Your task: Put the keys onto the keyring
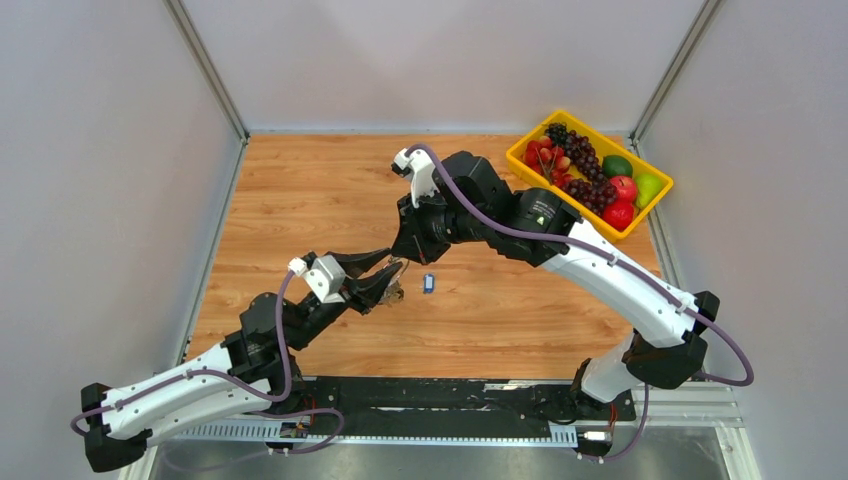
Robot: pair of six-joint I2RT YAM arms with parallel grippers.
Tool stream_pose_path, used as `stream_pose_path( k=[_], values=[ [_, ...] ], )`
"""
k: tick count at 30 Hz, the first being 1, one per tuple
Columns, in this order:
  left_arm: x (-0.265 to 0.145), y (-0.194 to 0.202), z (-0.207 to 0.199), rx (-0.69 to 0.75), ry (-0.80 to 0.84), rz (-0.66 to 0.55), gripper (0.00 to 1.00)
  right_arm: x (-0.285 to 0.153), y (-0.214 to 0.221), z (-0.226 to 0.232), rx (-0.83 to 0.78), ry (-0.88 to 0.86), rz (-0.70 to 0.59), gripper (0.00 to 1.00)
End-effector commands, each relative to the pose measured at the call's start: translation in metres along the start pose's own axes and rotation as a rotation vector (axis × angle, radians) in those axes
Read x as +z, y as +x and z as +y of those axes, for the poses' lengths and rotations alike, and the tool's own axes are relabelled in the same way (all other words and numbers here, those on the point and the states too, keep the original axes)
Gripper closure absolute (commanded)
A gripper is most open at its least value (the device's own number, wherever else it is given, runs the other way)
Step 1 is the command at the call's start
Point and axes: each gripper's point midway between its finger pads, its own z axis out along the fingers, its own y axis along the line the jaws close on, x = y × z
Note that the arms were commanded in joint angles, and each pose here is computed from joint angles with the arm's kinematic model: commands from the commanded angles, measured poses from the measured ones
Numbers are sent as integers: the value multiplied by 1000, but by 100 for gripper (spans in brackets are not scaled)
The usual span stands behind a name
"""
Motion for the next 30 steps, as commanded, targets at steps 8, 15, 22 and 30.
stream_pose_path(
  k=[8,15,22,30],
  values=[
    [2,-10,-5,30,31,-59,55,-11,-23,20,0,-55,-68,100],
    [4,-12,-8,39,50,-76,58,-11,-22,21,-3,-57,-61,100],
    [4,-8,-10,43,58,-62,65,-10,-22,21,-4,-57,-61,100],
    [2,-4,-7,42,44,-38,61,-9,-24,23,-6,-62,-62,100]
  ],
)
